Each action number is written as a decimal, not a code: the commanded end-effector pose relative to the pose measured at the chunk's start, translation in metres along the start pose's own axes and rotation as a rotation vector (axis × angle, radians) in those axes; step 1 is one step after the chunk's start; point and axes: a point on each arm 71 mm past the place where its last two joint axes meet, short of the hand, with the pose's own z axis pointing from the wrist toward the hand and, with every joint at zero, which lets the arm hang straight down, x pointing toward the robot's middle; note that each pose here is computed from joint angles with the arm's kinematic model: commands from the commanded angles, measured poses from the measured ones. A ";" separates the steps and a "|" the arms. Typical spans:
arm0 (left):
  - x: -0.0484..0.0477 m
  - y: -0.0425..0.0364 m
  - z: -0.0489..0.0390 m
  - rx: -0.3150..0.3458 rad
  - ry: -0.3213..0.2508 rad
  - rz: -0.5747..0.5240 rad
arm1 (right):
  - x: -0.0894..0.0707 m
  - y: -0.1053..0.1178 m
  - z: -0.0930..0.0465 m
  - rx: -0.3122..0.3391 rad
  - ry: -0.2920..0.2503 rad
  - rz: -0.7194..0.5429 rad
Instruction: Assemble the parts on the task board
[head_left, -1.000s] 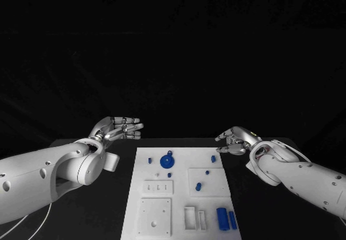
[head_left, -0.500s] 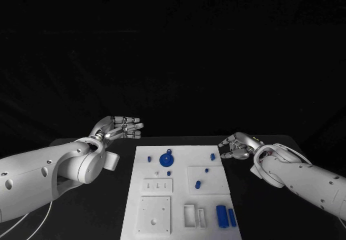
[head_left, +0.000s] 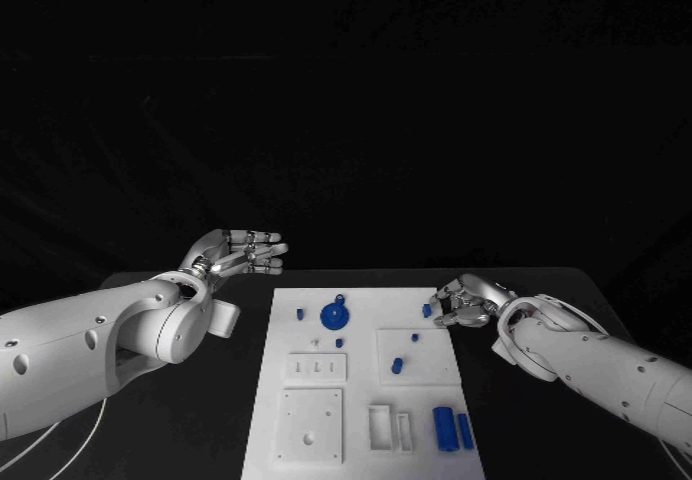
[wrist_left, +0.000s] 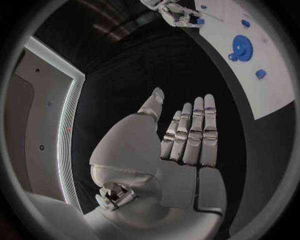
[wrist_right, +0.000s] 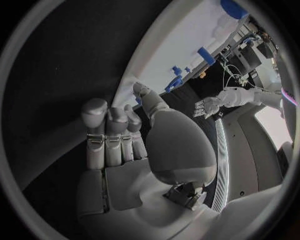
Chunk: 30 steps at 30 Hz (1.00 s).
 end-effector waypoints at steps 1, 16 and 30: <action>0.0025 -0.0014 0.0004 0.014 0.020 -0.001 | 0.005 0.000 0.000 -0.012 0.024 0.007; 0.0038 0.0001 0.0009 0.008 0.024 -0.003 | 0.008 0.002 0.004 -0.009 -0.051 0.000; 0.0040 0.0017 0.0004 0.002 0.027 -0.003 | 0.013 0.010 0.007 -0.029 -0.032 0.011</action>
